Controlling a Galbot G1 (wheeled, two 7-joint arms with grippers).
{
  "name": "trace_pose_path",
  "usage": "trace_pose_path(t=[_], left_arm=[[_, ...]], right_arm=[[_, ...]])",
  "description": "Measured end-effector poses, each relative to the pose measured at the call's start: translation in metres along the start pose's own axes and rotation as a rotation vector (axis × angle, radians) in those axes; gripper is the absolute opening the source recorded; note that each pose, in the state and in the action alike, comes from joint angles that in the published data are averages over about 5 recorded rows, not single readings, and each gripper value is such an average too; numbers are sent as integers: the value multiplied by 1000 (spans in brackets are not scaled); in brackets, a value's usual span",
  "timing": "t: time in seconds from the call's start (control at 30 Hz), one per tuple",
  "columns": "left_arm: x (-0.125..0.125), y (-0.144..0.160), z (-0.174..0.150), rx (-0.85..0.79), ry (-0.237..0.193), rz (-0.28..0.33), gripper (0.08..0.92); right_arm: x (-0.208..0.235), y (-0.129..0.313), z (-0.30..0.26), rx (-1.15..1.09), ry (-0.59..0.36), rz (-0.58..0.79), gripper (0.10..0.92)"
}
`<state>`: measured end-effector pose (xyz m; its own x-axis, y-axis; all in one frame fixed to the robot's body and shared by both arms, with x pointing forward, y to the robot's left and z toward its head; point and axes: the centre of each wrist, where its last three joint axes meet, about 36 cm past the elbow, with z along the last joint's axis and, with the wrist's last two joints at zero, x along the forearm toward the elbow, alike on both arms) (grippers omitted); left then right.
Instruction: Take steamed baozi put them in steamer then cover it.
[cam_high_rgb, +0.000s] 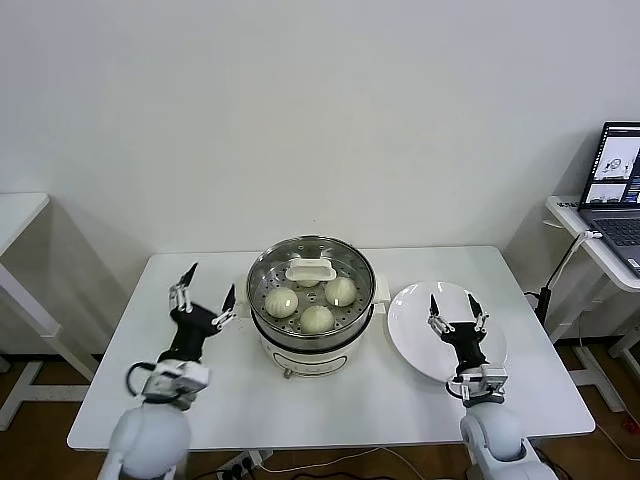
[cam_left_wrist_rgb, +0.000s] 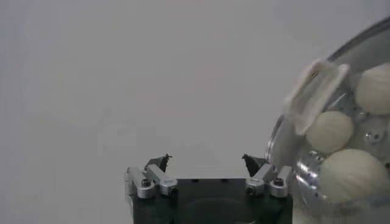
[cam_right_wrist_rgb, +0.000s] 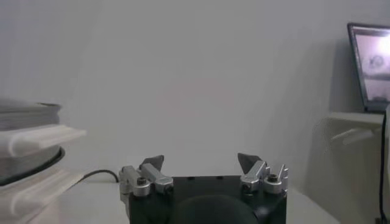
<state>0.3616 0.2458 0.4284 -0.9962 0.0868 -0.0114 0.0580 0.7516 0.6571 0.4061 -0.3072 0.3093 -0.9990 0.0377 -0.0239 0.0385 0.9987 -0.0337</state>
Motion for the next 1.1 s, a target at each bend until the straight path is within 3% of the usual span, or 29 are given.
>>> trace_pose_path(t=[0.2,0.4,0.7,1.1], left_arm=[[13,0,44,207,-33,10,823],[23,-3,70,309,-68,6,823],[38,-6,96,370,-84,-8,823],[46,-9,106,389,-97,-15,823]], right_arm=[[11,1,0,-20,20,-6,823],[25,4,2,-33,39,-13,823],[40,9,7,-50,59,-16,823],[42,16,9,-62,53,-12,823]])
